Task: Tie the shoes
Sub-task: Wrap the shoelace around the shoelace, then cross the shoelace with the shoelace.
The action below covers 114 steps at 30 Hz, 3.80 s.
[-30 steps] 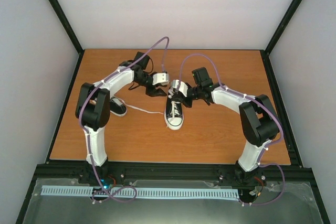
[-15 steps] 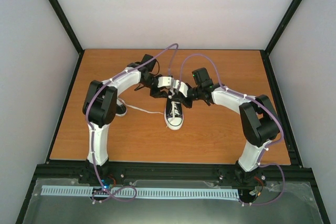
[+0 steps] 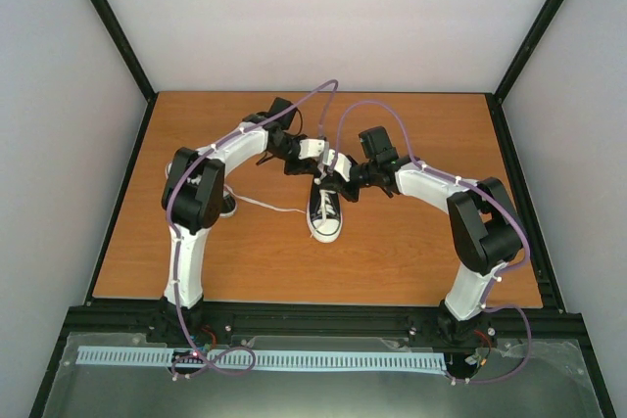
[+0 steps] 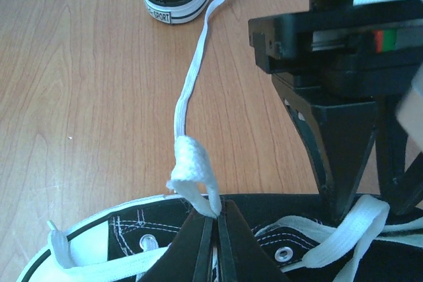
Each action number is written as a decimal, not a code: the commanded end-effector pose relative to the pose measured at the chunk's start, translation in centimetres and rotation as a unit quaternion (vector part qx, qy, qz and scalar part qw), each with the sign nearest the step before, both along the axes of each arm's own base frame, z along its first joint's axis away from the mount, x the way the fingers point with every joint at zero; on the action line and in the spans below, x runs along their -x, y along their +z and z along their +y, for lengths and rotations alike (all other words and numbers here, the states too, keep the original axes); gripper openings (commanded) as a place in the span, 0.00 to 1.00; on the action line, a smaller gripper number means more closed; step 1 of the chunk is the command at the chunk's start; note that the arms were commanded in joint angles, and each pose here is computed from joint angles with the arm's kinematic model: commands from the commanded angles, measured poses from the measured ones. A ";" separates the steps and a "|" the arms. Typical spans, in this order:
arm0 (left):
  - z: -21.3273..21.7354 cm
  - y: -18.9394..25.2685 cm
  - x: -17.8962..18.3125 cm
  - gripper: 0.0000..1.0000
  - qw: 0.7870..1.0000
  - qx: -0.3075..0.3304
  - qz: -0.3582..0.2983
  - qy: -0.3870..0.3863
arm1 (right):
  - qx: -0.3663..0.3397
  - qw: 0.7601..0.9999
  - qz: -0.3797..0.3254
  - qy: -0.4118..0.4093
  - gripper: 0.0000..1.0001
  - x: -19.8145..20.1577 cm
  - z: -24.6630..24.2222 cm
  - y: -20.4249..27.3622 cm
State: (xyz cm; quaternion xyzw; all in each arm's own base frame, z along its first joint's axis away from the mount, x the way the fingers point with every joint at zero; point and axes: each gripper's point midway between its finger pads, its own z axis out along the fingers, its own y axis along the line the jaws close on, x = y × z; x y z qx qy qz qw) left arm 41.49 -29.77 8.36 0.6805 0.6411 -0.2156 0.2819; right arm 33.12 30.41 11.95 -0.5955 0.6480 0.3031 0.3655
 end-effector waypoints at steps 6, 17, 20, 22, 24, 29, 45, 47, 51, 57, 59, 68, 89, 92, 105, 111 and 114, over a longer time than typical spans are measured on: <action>-0.5 0.4 0.2 0.01 1.000 0.005 0.001 0.000 | -0.020 1.000 -0.007 0.004 0.03 0.3 0.2 1.3; 3.2 5.7 4.8 0.01 0.998 0.061 0.033 0.008 | -0.035 0.998 0.034 -0.038 0.03 -0.4 0.0 2.5; 3.8 5.7 7.5 0.01 0.996 0.069 0.058 0.009 | -0.026 0.996 0.053 -0.067 0.03 -1.1 -0.3 2.0; 4.1 6.2 9.4 0.01 0.994 0.082 0.069 0.003 | -0.023 0.994 0.066 -0.082 0.03 -1.3 -0.4 1.6; 4.2 6.7 10.8 0.01 0.992 0.099 0.072 -0.002 | -0.023 0.993 0.078 -0.090 0.03 -1.3 -0.4 1.3; 3.8 8.0 12.0 0.01 0.987 0.133 0.093 0.002 | -0.029 0.988 0.102 -0.111 0.03 -1.9 -0.3 0.9; -3.3 7.9 15.5 0.01 0.992 0.082 0.086 -0.045 | -0.017 0.984 0.125 -0.129 0.03 -2.3 -0.5 -0.1; -4.4 7.7 15.7 0.01 0.993 0.075 0.078 -0.054 | -0.017 0.983 0.126 -0.129 0.03 -2.3 -0.5 -0.2; -6.2 8.0 16.1 0.04 0.992 0.069 0.082 -0.067 | -0.017 0.983 0.126 -0.130 0.03 -2.5 -0.6 -0.1; -7.6 8.4 15.7 0.05 0.991 0.073 0.091 -0.058 | -0.015 0.983 0.127 -0.129 0.03 -2.6 -0.7 -0.4; -8.0 8.6 16.4 0.07 0.990 0.073 0.098 -0.063 | -0.014 0.983 0.126 -0.129 0.03 -2.6 -0.7 -0.5; -8.5 9.7 19.6 0.45 0.985 0.061 0.120 -0.110 | -0.009 0.984 0.124 -0.129 0.03 -2.8 -0.9 -0.5; 3.2 10.6 13.0 0.40 0.982 0.143 0.121 0.025 | 0.007 0.985 0.141 -0.096 0.03 -1.5 1.1 -0.6; 3.7 7.9 11.6 0.46 0.984 0.128 0.114 0.047 | 0.008 0.986 0.136 -0.093 0.03 -1.6 1.4 -0.4; 4.8 4.6 8.9 0.56 0.987 0.126 0.083 0.060 | 0.030 0.988 0.112 -0.103 0.47 -2.3 1.5 2.0; 4.7 3.6 7.9 0.67 0.993 0.099 0.043 0.038 | 0.032 0.983 0.107 -0.143 0.55 -2.5 -1.3 4.5; 4.2 3.5 7.4 0.72 0.994 0.095 0.050 0.030 | 0.060 0.979 0.096 -0.167 0.55 -1.7 -3.1 3.7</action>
